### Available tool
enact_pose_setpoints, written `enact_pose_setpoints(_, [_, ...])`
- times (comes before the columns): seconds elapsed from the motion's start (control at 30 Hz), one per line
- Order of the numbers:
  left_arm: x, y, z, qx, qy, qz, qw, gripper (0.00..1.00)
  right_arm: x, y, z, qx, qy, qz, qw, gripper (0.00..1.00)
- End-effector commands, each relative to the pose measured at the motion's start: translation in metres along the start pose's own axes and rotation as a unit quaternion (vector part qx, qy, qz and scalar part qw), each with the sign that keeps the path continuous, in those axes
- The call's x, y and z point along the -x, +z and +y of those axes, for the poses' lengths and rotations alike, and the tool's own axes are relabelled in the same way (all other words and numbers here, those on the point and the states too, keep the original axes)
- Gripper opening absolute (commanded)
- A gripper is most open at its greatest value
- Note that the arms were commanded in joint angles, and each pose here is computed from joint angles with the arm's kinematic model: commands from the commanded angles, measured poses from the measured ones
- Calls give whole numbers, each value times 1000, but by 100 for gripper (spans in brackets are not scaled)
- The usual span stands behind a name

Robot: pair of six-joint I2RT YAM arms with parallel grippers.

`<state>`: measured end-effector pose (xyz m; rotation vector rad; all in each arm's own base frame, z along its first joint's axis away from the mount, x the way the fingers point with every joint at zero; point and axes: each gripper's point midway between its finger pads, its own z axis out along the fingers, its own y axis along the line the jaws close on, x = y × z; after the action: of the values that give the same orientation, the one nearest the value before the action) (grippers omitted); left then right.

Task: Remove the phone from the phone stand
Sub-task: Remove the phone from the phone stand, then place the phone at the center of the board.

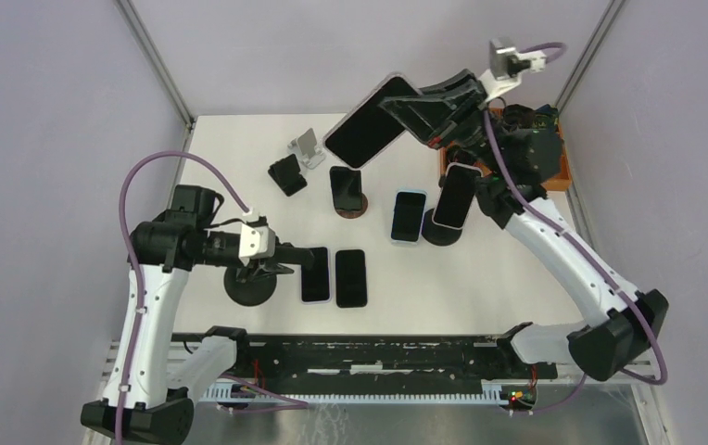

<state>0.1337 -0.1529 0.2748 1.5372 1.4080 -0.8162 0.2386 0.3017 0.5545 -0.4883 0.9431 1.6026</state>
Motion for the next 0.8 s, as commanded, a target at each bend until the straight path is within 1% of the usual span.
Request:
enact_pose_setpoints(0.0, [14,-6,-1,9,60,-7,998,2,48,-17,48,26,-55,-54,997,0])
enact_pose_setpoints(0.07, [18,-7,1,13,60,-10,998,2,24,-31,28,-22,-45,0,999,0])
enact_pose_setpoints(0.13, [24,-8,4,19,59,-17,998,2,-17,-52,2,-80,-27,76,994,0])
enact_pose_setpoints(0.17, [28,-9,6,24,60,-20,998,2,-40,-67,-8,-105,-3,111,988,0])
enact_pose_setpoints(0.23, [36,-12,12,33,64,-24,997,2,-93,-107,-26,-149,41,184,971,0])
enact_pose_setpoints(0.3, [45,-14,16,40,67,-31,996,2,-135,-147,-37,-188,63,237,951,0])
enact_pose_setpoints(0.37, [53,-17,20,47,72,-39,996,2,-174,-190,-50,-243,75,279,926,0])
enact_pose_setpoints(0.47, [59,-17,22,48,69,-49,995,2,-213,-233,-57,-282,104,307,903,0])
enact_pose_setpoints(0.6, [61,-17,22,49,74,-51,995,2,-256,-273,-68,-315,137,331,879,0])
enact_pose_setpoints(0.73, [64,-19,20,53,76,-51,994,2,-279,-295,-86,-339,129,349,864,0])
enact_pose_setpoints(0.77, [65,-20,19,54,76,-51,994,2,-281,-295,-88,-338,128,347,865,0])
